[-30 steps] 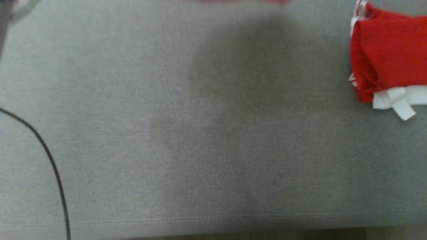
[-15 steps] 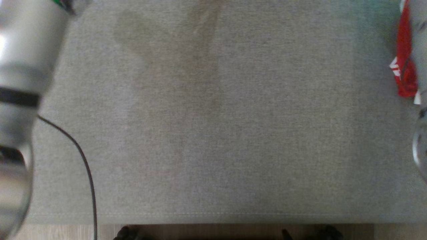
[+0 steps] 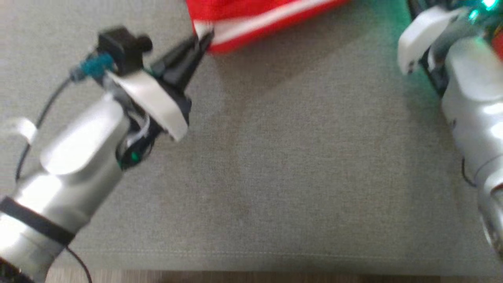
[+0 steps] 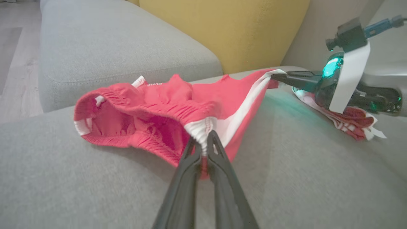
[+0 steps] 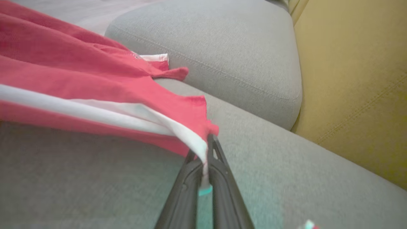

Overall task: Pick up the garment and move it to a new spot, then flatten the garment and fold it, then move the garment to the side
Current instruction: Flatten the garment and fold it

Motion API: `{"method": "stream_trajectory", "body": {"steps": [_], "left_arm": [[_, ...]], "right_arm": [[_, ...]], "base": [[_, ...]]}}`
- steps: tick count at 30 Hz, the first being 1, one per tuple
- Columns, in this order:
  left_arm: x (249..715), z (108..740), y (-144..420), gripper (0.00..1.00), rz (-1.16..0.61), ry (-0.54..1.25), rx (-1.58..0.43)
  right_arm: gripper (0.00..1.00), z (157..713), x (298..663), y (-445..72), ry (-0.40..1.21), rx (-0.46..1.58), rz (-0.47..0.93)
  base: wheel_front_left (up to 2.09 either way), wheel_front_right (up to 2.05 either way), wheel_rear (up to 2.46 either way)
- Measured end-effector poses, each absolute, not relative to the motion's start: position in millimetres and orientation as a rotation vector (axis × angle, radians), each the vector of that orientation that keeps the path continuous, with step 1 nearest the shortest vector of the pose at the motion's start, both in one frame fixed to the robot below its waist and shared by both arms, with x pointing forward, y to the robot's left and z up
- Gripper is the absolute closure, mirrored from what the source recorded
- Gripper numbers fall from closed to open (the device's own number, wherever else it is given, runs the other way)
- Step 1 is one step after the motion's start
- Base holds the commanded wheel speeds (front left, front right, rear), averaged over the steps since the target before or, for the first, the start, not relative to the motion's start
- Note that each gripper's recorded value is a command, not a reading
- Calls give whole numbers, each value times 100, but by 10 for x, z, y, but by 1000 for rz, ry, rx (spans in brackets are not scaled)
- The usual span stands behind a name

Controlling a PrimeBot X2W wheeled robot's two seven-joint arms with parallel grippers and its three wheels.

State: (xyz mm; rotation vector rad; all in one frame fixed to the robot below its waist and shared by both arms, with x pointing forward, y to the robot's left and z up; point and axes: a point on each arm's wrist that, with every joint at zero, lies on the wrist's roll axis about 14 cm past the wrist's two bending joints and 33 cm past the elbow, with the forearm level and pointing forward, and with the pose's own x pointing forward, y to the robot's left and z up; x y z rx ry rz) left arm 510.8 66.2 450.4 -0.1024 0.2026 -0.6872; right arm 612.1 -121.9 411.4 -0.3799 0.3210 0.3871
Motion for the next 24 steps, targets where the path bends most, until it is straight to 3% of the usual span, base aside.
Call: {"method": "stream_trajectory", "body": {"steps": [24], "left_arm": [[3766,4848,535,100,-772,185,-136]], "right_arm": [[100,4392,4536,-1537,526,-420,570]], "base": [[0,0,0]]}}
